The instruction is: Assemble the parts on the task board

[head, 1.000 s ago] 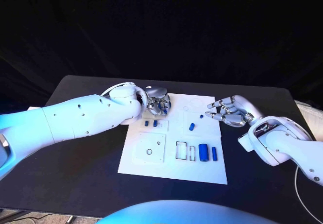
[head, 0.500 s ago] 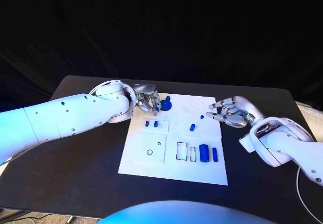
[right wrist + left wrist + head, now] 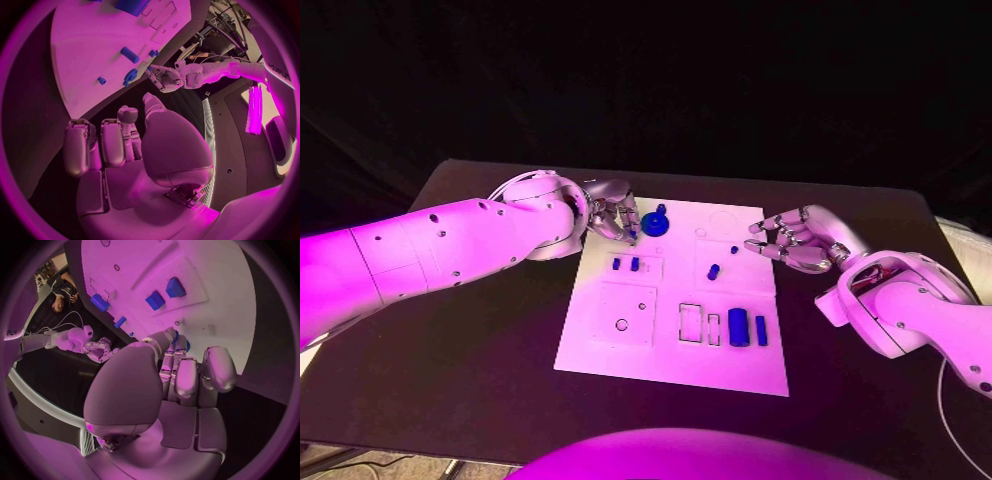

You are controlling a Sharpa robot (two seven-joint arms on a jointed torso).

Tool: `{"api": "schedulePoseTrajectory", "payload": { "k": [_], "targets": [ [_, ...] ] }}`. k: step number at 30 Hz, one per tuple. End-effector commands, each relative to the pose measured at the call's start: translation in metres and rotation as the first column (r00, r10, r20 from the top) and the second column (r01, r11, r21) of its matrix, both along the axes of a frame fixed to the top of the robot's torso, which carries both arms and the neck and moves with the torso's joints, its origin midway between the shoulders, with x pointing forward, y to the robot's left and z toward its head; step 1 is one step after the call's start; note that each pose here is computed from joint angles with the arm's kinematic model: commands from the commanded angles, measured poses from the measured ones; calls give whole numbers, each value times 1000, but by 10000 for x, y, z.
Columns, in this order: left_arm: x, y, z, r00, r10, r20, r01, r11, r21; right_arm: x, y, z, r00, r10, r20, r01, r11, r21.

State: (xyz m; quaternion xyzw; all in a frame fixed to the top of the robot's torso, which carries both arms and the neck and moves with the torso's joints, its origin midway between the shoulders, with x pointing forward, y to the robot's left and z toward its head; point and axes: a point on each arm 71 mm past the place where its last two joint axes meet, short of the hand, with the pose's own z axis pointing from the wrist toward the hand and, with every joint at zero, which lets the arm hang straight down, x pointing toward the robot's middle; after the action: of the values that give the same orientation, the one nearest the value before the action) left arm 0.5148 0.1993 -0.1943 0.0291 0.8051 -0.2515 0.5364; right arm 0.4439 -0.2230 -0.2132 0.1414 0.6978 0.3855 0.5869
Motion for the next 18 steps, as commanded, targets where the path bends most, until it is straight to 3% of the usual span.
{"api": "schedulePoseTrajectory", "payload": {
  "k": [1, 18],
  "targets": [
    [0, -21, -30, 999, -9, -35, 10, 1000, 15, -8, 19, 1, 1000, 15, 2, -15, 1000, -2],
    [3, -48, -83, 998, -17, -63, 20, 999, 44, -9, 19, 1, 1000, 15, 2, -15, 1000, -2]
  ]
}}
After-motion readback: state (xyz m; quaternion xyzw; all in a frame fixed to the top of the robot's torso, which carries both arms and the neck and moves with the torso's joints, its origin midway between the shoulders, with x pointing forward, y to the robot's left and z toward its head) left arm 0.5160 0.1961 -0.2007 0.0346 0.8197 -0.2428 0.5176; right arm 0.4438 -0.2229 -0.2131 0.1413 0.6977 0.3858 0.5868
